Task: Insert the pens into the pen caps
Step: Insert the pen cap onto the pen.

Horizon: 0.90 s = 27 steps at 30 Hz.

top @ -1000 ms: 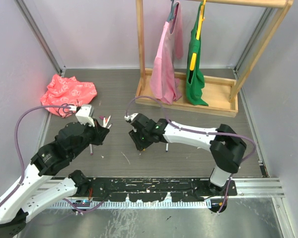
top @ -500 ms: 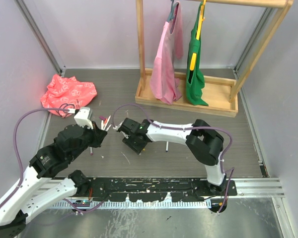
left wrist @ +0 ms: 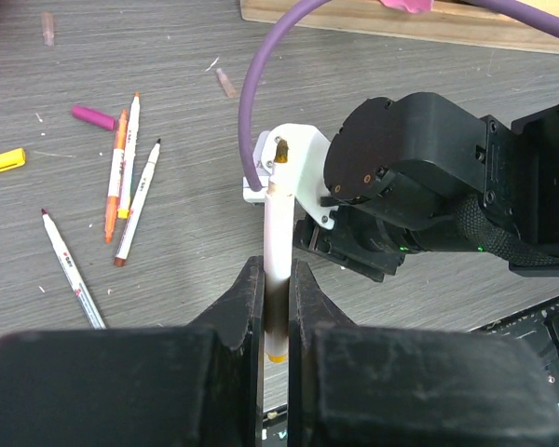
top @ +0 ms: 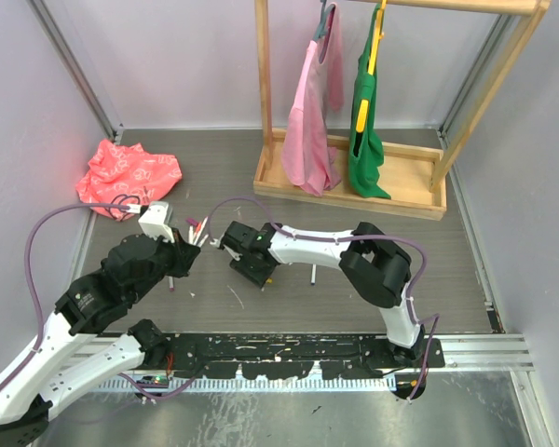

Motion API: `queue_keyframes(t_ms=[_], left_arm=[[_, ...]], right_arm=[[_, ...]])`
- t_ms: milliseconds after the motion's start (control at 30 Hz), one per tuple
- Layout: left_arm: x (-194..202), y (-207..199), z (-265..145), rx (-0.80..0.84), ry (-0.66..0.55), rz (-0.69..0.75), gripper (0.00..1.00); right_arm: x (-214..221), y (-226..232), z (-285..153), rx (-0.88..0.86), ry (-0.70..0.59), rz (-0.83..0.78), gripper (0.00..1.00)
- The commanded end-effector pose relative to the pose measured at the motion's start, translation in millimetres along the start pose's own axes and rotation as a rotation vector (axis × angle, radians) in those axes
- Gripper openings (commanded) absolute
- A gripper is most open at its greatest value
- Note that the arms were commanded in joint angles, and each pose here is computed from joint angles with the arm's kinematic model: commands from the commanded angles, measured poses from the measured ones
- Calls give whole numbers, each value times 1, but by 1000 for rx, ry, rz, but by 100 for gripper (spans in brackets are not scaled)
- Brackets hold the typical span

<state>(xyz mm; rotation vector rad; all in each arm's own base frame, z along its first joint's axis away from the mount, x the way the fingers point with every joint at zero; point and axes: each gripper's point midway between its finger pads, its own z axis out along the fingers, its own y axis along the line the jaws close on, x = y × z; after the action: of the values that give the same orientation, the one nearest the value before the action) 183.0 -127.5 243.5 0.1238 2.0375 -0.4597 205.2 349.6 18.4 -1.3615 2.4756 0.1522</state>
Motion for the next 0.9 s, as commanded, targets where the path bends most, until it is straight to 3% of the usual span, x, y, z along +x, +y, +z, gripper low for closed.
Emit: queue_keyframes(t_ms=[0, 267, 433, 600, 867], left_arm=[[-6, 1, 2, -9, -28, -12, 0], [-7, -4, 5, 10, -32, -19, 0], [-11, -16, 9, 58, -43, -29, 0], [-15, -33, 10, 128, -39, -92, 0], [-19, -64, 11, 273, -30, -144, 0]], right_arm=[[-10, 1, -4, -4, -8, -24, 42], [-5, -1, -6, 7, -10, -4, 17], [-15, -6, -32, 33, -118, 67, 0], [-30, -14, -70, 63, -280, 176, 0], [-41, -44, -160, 73, -661, 414, 0]])
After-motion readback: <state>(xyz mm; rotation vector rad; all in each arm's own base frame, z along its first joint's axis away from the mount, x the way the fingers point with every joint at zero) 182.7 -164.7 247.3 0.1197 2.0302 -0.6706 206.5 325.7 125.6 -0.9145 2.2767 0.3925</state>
